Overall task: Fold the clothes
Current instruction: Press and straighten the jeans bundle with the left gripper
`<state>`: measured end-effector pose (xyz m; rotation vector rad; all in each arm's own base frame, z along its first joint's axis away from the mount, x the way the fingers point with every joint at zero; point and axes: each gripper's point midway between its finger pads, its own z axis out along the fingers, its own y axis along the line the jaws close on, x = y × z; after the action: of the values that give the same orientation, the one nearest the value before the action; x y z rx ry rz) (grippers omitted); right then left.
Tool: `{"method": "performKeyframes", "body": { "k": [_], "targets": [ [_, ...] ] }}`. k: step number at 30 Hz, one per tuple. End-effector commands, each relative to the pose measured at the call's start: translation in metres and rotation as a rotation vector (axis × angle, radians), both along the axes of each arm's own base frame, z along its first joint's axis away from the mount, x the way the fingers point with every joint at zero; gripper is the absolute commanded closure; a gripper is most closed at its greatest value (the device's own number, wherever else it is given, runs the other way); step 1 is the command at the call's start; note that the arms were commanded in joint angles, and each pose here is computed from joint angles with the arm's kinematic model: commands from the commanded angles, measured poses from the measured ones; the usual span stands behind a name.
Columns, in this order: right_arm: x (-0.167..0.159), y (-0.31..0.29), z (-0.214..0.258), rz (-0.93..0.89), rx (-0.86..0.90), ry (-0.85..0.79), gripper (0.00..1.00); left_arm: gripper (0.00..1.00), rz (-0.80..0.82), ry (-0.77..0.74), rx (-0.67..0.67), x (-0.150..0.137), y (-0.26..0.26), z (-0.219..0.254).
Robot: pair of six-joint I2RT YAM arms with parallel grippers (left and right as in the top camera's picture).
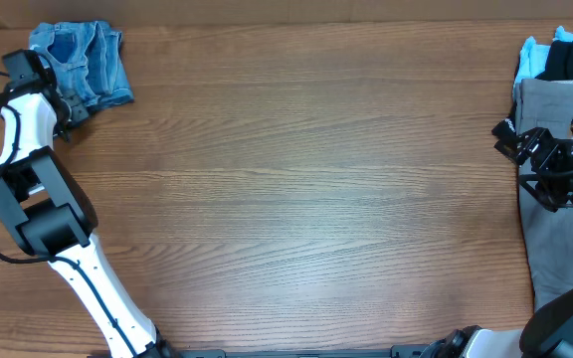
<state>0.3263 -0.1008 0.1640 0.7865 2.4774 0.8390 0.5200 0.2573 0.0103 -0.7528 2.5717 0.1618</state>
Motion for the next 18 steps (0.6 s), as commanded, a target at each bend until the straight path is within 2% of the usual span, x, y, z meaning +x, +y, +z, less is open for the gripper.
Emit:
{"method": "performKeyframes", "body": {
  "k": [1, 6, 12, 14, 18],
  "targets": [
    [0.001, -0.001, 0.005, 0.005, -0.016, -0.015, 0.00, 0.96, 0.042, 0.019, 0.024, -0.007, 0.016, -0.018],
    [0.001, -0.001, 0.005, 0.002, -0.011, -0.011, 0.00, 0.92, 0.040, -0.055, 0.062, 0.010, 0.026, -0.014],
    [-0.001, 0.000, 0.004, 0.003, -0.005, -0.002, 0.00, 0.87, 0.043, -0.088, 0.077, 0.017, 0.029, -0.009],
    [-0.001, 0.000, 0.004, 0.003, -0.007, -0.004, 0.00, 0.81, 0.042, -0.088, 0.077, 0.017, 0.029, -0.009],
    [0.000, 0.000, 0.004, 0.003, -0.008, -0.006, 0.00, 0.61, 0.041, -0.074, 0.070, 0.014, 0.027, -0.009]
  ]
}}
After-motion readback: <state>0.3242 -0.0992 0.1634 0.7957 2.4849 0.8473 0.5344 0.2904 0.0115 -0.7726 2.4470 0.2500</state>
